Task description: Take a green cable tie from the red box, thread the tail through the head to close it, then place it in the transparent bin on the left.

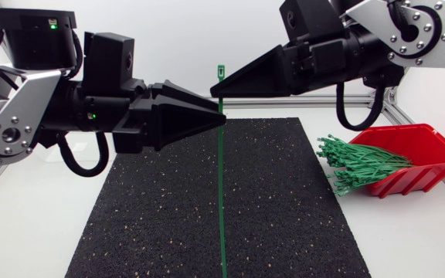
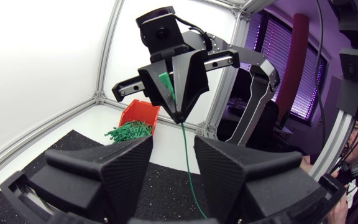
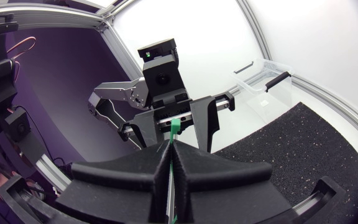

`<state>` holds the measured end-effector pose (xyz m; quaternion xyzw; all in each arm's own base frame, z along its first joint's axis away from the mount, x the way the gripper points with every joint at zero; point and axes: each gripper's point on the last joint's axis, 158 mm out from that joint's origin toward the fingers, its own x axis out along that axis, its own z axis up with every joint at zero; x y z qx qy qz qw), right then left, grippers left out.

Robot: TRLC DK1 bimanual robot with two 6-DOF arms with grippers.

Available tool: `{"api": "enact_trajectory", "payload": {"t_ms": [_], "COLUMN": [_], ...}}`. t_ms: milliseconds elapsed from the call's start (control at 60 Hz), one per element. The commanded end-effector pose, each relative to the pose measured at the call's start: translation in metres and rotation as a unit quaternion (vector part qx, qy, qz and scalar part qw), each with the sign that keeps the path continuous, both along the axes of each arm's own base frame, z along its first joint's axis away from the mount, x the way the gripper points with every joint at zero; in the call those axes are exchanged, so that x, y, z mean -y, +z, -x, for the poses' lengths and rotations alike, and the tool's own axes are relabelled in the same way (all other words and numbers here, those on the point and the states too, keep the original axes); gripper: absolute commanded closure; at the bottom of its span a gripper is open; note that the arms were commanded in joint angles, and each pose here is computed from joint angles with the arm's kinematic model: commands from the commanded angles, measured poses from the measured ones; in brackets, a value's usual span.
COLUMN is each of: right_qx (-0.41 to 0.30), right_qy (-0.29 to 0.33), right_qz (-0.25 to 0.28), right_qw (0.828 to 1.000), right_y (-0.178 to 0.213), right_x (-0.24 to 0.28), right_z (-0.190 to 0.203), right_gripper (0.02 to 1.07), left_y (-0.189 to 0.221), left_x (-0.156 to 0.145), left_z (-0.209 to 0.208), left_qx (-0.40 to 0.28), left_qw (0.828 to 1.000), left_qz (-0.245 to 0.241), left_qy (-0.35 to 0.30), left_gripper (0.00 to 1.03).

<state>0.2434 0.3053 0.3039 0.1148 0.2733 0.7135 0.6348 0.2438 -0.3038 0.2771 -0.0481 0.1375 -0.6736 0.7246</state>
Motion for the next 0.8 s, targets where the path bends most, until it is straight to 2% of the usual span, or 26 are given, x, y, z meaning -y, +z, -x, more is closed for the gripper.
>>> {"api": "enact_trajectory", "payload": {"t_ms": [0, 100, 200, 317, 617, 700, 783], "right_qx": [-0.007, -0.005, -0.004, -0.003, 0.011, 0.017, 0.023], "right_qy": [0.001, 0.0, 0.001, -0.001, -0.012, -0.021, -0.029], "right_qz": [0.003, 0.003, 0.003, 0.005, 0.006, 0.005, 0.0], "right_qw": [1.0, 1.0, 1.0, 1.0, 1.0, 1.0, 0.999], "right_y": [-0.0045, -0.0044, -0.0054, -0.0065, -0.0051, -0.0042, -0.0025], "right_x": [-0.0009, -0.0008, -0.0016, -0.0022, -0.0016, -0.0024, -0.0025], "right_z": [0.0057, 0.0053, 0.0059, 0.0059, 0.0058, 0.0044, 0.0034], "right_gripper": [0.98, 0.99, 0.99, 0.98, 0.97, 0.86, 0.68], "left_y": [0.0033, 0.003, 0.0036, 0.0049, 0.0028, 0.0019, 0.0009], "left_x": [0.0033, 0.0033, 0.0033, 0.0033, 0.0028, 0.0027, 0.0026], "left_z": [0.0014, 0.0014, 0.0013, 0.0002, -0.0025, -0.0022, -0.0017], "left_qx": [-0.005, -0.005, -0.005, -0.009, -0.025, -0.029, -0.032], "left_qw": [1.0, 1.0, 1.0, 1.0, 1.0, 1.0, 0.999], "left_qz": [0.006, 0.006, 0.006, 0.009, 0.007, 0.006, 0.005], "left_qy": [-0.009, -0.009, -0.009, -0.007, -0.004, -0.003, -0.004], "left_gripper": [0.71, 0.79, 0.81, 1.0, 1.0, 1.0, 1.0]}}
